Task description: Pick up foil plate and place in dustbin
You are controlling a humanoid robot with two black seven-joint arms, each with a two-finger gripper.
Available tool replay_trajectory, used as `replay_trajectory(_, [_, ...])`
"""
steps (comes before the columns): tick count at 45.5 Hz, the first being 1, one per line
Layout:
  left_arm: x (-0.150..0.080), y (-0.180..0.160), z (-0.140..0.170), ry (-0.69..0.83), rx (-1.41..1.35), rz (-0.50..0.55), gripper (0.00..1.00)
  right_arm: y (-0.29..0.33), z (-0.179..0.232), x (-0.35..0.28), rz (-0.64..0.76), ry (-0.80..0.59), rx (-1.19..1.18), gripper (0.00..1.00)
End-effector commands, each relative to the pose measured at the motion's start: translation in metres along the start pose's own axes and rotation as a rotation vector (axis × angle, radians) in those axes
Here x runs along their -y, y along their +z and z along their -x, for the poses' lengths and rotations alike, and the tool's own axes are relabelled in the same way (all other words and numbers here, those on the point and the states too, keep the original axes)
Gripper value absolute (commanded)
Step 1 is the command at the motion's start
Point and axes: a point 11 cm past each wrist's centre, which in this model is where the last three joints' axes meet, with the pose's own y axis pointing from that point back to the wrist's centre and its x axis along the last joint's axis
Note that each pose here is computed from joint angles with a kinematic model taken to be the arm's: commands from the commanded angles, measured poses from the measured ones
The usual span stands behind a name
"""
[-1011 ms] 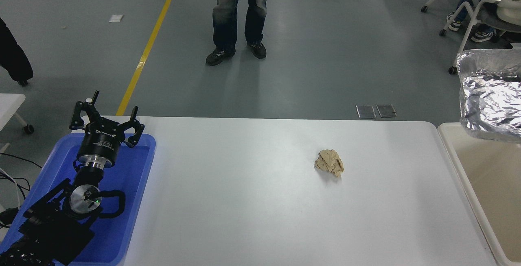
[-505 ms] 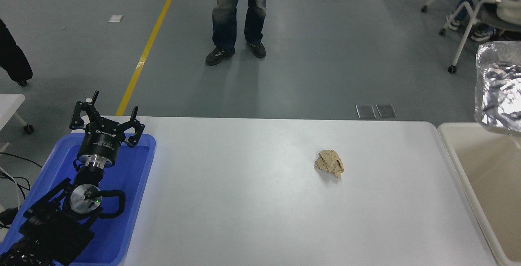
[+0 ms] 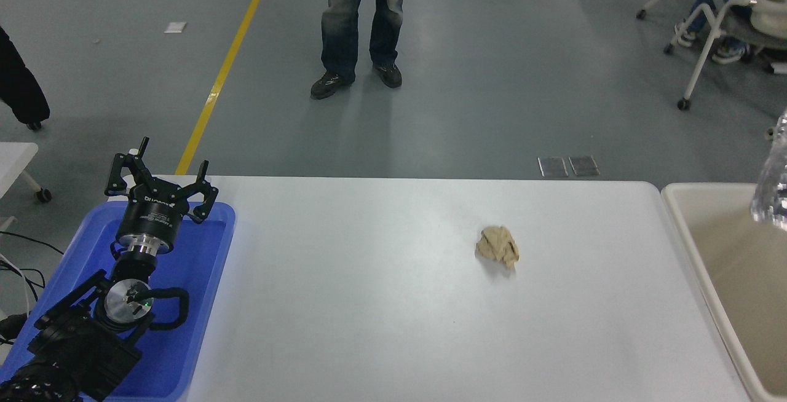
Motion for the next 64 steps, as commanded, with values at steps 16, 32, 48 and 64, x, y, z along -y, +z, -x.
replay_trajectory(16, [0.0, 0.0, 0.0, 0.0, 0.0, 0.0, 1.0, 0.007, 0.115, 0.016, 0.098, 0.023, 0.095, 0.0])
replay_trajectory(32, [0.0, 0.0, 0.0, 0.0, 0.0, 0.0, 1.0, 0.011, 0.144, 0.014, 0.112, -0.01, 0.108, 0.0])
replay_trajectory(48, [0.0, 0.0, 0.0, 0.0, 0.0, 0.0, 1.0, 0.014, 0.148, 0.014, 0.115, -0.017, 0.107, 0.0])
replay_trajectory(64, [0.0, 0.0, 0.0, -0.001, 0.0, 0.0, 1.0, 0.013, 0.145, 0.014, 0.11, -0.018, 0.135, 1.0])
